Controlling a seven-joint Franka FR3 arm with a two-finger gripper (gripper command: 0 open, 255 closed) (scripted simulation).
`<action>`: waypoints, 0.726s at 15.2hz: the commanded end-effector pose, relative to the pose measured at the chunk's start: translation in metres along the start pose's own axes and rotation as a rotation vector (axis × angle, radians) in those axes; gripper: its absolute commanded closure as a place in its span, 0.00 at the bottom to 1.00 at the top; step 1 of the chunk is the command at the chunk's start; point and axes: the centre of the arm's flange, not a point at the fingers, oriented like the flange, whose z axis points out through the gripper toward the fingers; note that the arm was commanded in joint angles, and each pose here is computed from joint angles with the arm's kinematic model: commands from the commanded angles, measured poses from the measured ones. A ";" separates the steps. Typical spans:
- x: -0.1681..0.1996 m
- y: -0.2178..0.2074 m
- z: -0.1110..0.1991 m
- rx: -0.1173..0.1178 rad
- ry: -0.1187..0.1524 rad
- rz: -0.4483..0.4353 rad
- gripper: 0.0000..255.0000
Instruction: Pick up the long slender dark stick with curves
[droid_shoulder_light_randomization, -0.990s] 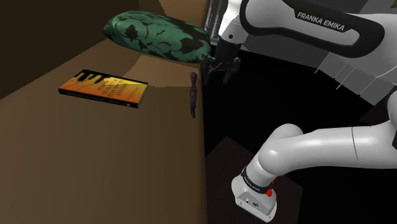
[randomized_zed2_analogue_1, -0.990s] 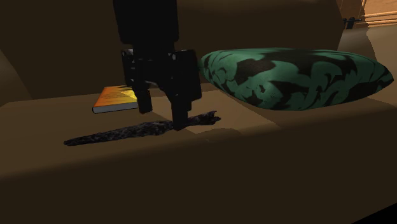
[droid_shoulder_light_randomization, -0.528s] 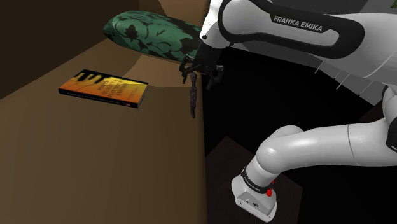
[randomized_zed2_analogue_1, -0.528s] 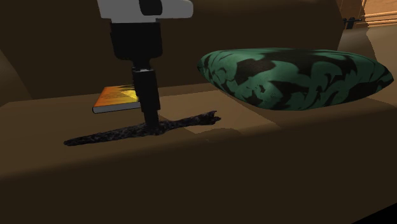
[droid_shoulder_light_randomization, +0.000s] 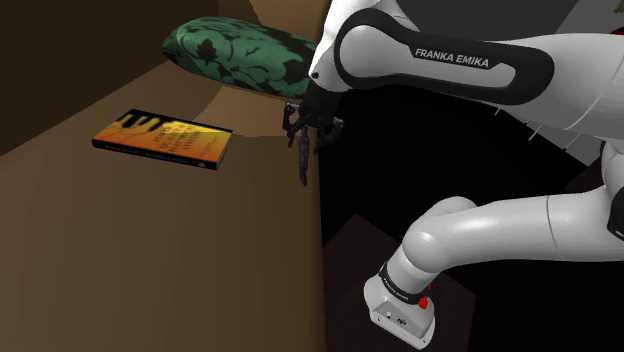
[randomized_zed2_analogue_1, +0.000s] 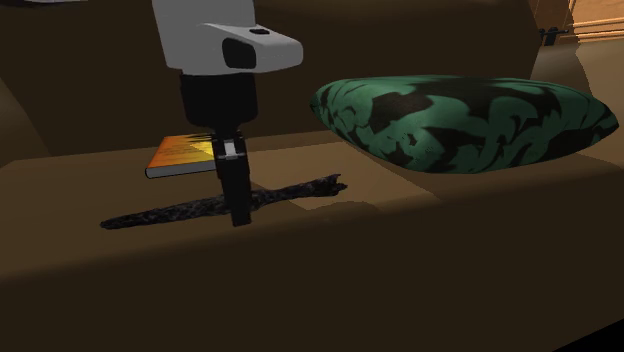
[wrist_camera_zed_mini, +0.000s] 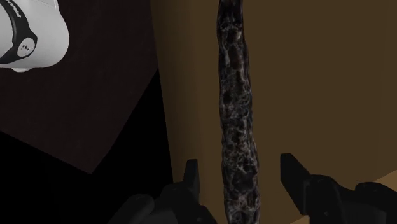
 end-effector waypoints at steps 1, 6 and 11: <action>0.000 0.000 0.001 0.000 0.000 0.000 1.00; 0.000 0.000 0.001 0.000 0.000 0.000 1.00; 0.000 -0.001 -0.009 0.000 0.000 0.000 1.00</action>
